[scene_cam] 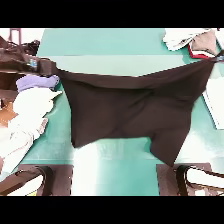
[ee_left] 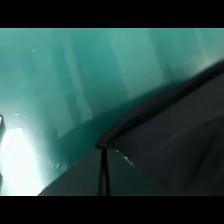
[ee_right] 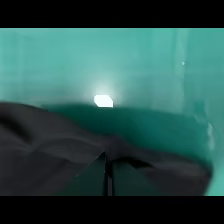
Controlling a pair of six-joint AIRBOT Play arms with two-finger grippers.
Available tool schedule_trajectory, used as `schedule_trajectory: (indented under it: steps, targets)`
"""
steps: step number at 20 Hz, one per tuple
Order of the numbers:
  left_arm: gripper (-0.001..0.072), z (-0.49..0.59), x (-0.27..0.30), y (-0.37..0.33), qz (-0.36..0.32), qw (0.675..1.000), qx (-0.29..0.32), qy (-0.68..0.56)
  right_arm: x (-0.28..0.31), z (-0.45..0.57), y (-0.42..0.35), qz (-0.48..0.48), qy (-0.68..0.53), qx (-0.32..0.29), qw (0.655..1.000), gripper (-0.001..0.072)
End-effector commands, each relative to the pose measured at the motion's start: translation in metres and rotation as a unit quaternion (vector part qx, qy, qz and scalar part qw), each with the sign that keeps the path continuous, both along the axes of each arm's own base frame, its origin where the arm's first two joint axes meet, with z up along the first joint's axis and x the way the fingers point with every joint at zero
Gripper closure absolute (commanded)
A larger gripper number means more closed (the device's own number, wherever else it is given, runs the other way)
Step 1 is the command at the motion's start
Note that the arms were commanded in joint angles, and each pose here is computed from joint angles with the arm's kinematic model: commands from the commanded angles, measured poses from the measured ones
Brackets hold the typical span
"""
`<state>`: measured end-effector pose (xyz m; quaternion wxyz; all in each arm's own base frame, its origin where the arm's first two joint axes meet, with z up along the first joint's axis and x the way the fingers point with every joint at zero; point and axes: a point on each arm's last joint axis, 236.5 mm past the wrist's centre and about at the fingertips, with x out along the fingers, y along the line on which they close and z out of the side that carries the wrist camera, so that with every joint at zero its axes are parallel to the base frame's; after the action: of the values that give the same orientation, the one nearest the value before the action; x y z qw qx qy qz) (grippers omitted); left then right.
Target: Fold the shirts.
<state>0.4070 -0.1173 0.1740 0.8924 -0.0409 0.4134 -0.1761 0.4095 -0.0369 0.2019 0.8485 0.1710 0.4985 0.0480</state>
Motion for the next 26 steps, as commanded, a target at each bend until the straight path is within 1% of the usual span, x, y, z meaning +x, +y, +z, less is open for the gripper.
schedule_trajectory:
  steps: [1,6,8,11,14,16,19,22,25,26]
  targets:
    - [0.0687,-0.037,0.051,0.007,0.029,0.999,0.009,-0.025,0.061,-0.053,0.011,0.011,-0.005,-0.047,0.999,0.0694]
    - [0.0688,-0.036,0.112,0.019,0.066,0.99,0.018,-0.121,0.126,-0.079,0.007,-0.014,-0.069,-0.05,0.996,0.0694]
    - [0.0687,-0.045,0.124,0.023,0.069,0.988,0.032,-0.131,0.138,-0.087,0.003,-0.011,-0.079,-0.058,0.995,0.0694]
    - [0.0687,-0.069,0.127,0.028,0.063,0.99,0.056,-0.109,0.136,-0.105,0.004,0.013,-0.06,-0.068,0.996,0.0694]
    - [0.0687,-0.092,0.114,0.031,0.051,0.994,0.078,-0.062,0.112,-0.136,0.011,0.052,0.013,-0.065,0.996,0.0694]
    - [0.0687,-0.113,0.093,0.035,0.038,0.994,0.1,-0.004,0.093,-0.154,0.009,0.066,0.064,-0.069,0.993,0.0694]
    - [0.0687,-0.144,0.05,0.046,0.018,0.986,0.136,0.099,0.065,-0.176,0.002,0.073,0.129,-0.081,0.986,0.0694]
    - [0.0687,-0.171,0.022,0.049,0.008,0.977,0.145,0.158,0.041,-0.205,0.0,0.071,0.181,-0.067,0.979,0.0692]
    - [0.0681,-0.185,0.011,0.051,0.006,0.973,0.148,0.178,0.031,-0.223,0.003,0.072,0.201,-0.061,0.975,0.0686]
    - [0.0466,-0.185,0.012,0.052,0.006,0.972,0.152,0.178,0.029,-0.225,0.003,0.072,0.204,-0.061,0.974,0.0597]
